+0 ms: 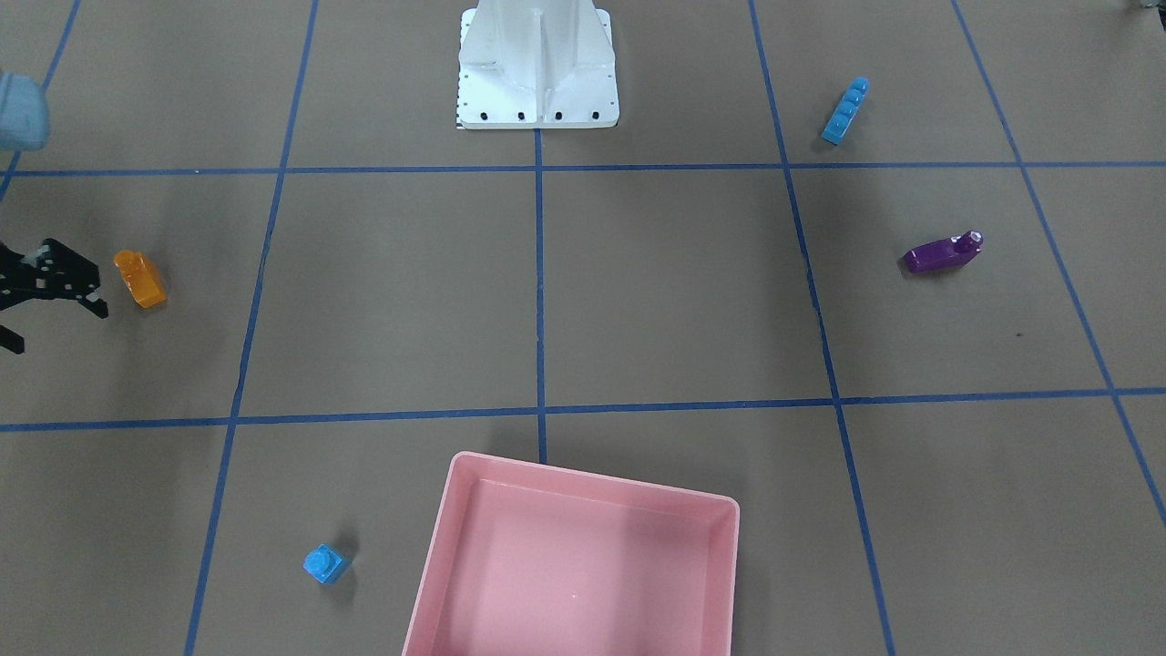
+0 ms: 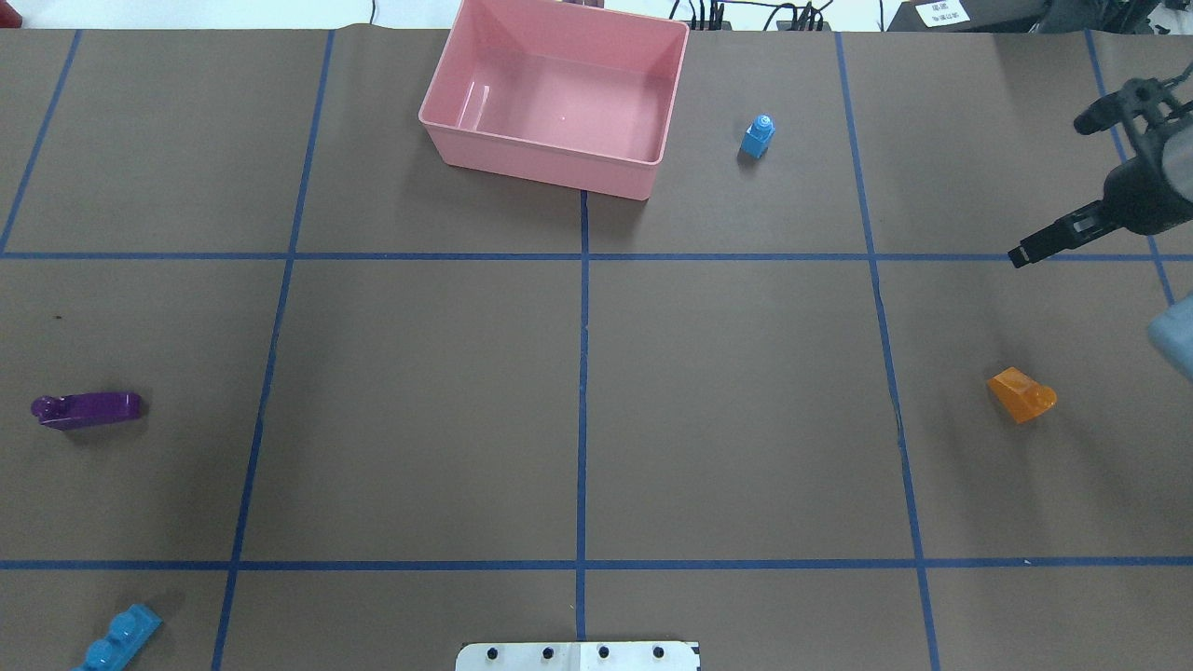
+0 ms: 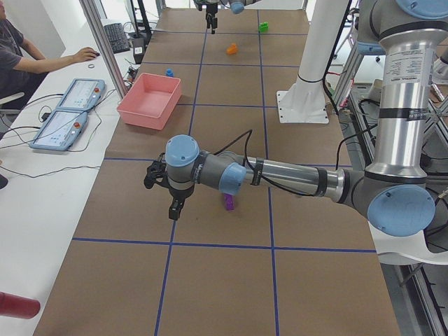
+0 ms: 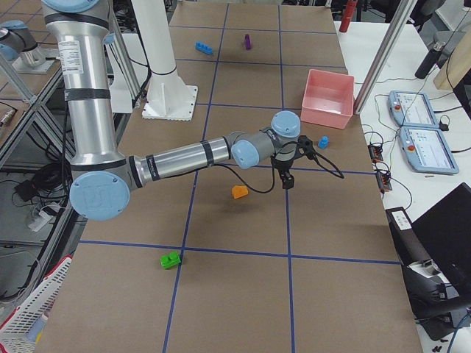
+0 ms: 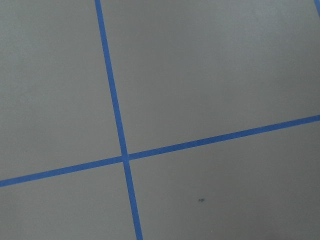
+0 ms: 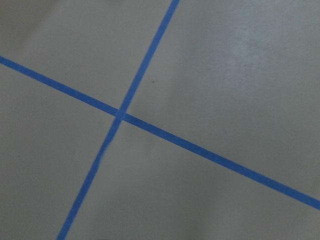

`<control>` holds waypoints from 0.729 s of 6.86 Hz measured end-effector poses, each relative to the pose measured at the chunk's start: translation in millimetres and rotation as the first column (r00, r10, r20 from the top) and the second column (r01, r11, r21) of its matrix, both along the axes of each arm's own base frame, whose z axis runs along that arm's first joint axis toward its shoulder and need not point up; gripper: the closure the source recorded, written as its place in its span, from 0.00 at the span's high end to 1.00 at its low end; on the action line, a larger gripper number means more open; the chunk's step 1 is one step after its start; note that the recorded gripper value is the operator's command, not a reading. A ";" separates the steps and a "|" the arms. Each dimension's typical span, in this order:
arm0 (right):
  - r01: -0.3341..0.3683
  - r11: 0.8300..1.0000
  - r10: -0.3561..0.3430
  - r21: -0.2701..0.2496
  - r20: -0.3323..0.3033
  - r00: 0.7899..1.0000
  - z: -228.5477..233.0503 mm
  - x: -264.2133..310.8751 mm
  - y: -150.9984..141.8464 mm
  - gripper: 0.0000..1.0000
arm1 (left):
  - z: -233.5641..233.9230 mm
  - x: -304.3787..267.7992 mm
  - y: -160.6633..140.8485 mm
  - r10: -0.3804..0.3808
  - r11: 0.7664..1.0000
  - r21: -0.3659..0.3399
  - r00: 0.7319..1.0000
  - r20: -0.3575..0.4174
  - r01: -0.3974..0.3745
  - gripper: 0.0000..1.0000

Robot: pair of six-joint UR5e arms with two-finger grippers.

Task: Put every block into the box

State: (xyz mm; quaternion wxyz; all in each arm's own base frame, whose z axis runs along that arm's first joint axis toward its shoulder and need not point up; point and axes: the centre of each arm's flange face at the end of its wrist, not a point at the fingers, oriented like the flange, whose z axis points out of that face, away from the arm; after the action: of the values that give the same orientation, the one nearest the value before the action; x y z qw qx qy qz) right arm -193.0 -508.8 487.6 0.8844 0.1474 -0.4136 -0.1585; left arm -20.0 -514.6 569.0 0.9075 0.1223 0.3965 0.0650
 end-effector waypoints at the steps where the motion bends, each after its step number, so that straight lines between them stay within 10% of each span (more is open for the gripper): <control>1: -0.010 1.000 0.010 -0.001 0.026 1.000 -1.7 -26.7 16.0 1.00 | -0.4 3.7 -1.8 0.007 1.000 0.003 1.000 0.001 -0.007 1.00; 5: 0.069 0.991 -0.071 -0.111 -0.013 0.997 54.7 -48.9 87.0 1.00 | -0.7 6.7 -3.0 0.013 1.000 0.006 1.000 -0.002 -0.013 1.00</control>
State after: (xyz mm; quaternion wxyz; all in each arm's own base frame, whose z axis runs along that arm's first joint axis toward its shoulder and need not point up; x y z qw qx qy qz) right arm -241.9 -421.8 542.2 0.8885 0.0821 -0.4192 -0.1674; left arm -13.3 -517.6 568.3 0.9063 0.1226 0.3979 0.0720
